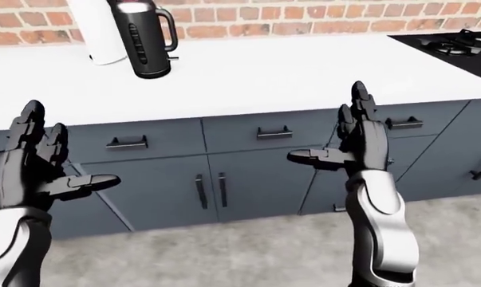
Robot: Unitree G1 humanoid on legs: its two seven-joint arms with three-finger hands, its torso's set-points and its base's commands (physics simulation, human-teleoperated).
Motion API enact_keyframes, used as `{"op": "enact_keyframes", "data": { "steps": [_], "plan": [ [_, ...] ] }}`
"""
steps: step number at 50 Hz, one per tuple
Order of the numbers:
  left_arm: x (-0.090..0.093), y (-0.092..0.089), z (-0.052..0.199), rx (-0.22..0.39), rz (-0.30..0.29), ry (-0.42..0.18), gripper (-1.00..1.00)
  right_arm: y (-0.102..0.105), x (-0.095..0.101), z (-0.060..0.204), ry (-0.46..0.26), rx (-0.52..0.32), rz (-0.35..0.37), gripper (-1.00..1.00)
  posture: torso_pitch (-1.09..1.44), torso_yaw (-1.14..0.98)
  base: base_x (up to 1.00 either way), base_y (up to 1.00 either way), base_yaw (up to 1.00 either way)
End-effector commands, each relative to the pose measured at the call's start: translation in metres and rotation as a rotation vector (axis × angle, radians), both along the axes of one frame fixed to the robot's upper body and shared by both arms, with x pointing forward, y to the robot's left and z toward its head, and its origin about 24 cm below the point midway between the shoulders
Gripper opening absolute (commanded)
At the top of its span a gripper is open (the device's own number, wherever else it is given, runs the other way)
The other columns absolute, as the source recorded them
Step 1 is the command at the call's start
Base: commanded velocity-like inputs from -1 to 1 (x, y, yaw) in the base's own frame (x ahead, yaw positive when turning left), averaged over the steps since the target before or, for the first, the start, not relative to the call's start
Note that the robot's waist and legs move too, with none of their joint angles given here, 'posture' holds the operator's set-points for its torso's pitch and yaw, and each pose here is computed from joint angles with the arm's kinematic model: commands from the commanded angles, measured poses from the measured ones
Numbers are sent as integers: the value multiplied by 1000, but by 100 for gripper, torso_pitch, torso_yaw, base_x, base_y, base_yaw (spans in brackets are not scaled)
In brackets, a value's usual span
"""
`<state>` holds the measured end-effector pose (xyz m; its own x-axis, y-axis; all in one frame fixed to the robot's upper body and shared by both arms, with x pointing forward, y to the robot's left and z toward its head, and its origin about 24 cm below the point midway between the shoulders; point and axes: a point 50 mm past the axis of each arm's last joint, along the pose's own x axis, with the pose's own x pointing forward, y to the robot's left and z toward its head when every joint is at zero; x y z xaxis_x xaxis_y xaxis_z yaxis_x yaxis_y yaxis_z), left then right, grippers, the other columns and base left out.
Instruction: Press the button to open the lid of the electric kettle.
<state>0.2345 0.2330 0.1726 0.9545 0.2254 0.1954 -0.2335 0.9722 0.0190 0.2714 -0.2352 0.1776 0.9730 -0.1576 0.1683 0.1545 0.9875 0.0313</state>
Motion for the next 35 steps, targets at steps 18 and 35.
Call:
{"op": "enact_keyframes", "data": {
  "steps": [18, 35],
  "plan": [
    [-33, 36, 77, 77, 128, -212, 100, -12, -16, 72, -199, -33, -12, 100, 0, 0, 18, 2, 0],
    [-40, 42, 81, 83, 142, -212, 100, -15, -21, 84, -223, -35, -19, 100, 0, 0, 18, 2, 0]
  ]
}}
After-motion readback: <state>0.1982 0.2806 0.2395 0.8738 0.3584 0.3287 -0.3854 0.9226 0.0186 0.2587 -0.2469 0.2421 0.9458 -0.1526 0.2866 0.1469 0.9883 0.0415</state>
